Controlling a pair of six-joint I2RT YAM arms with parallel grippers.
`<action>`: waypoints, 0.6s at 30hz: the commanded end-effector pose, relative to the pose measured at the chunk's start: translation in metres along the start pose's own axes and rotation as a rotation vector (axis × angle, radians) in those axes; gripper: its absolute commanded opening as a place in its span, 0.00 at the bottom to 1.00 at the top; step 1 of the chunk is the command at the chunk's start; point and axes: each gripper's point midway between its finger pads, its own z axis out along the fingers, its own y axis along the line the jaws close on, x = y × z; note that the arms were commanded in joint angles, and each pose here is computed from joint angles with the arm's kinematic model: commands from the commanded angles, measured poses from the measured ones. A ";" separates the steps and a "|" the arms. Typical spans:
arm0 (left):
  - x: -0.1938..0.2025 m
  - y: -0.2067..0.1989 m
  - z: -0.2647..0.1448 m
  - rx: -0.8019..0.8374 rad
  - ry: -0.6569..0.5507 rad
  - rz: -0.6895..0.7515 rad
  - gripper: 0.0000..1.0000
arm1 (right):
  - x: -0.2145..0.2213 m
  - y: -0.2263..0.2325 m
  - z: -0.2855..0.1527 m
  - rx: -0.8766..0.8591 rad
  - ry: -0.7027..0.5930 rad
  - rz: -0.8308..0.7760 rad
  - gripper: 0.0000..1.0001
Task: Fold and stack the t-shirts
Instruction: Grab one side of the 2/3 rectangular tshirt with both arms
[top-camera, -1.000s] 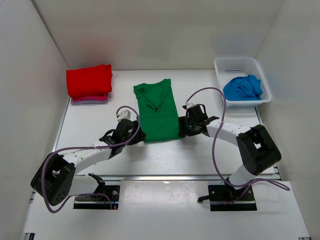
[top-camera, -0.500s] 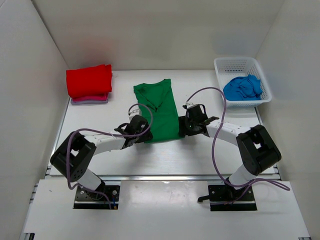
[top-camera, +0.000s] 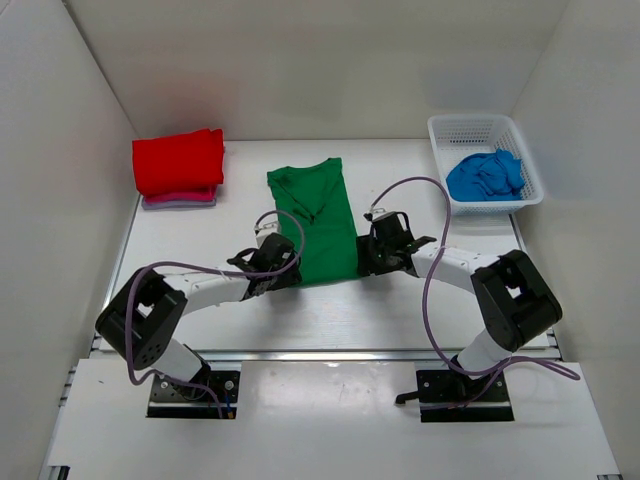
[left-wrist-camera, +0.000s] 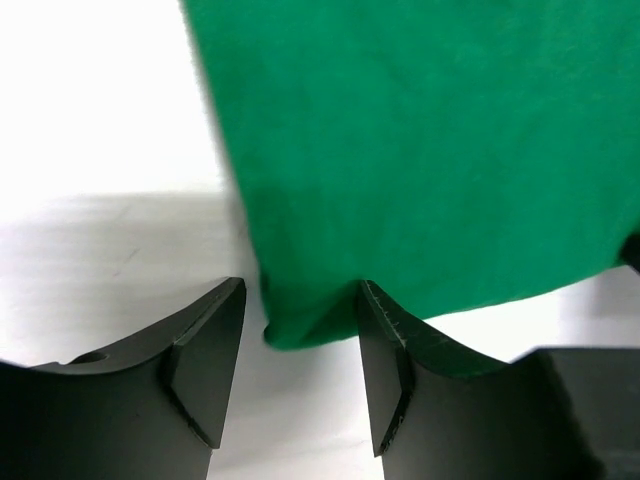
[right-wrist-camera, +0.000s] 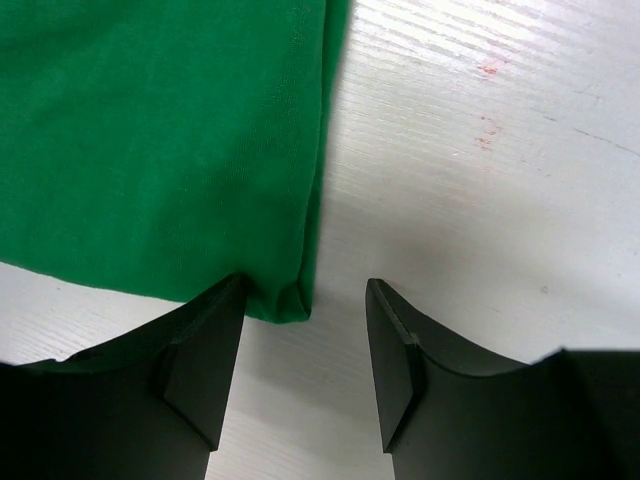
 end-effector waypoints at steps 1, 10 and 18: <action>0.032 0.052 -0.011 -0.191 0.112 0.083 0.60 | -0.003 0.005 0.002 0.006 -0.018 -0.018 0.49; 0.024 0.068 -0.012 -0.292 0.138 0.169 0.60 | -0.003 0.006 0.005 0.010 -0.012 -0.030 0.50; 0.046 0.064 -0.002 -0.256 0.186 0.147 0.50 | 0.006 0.015 0.009 -0.007 0.013 -0.047 0.29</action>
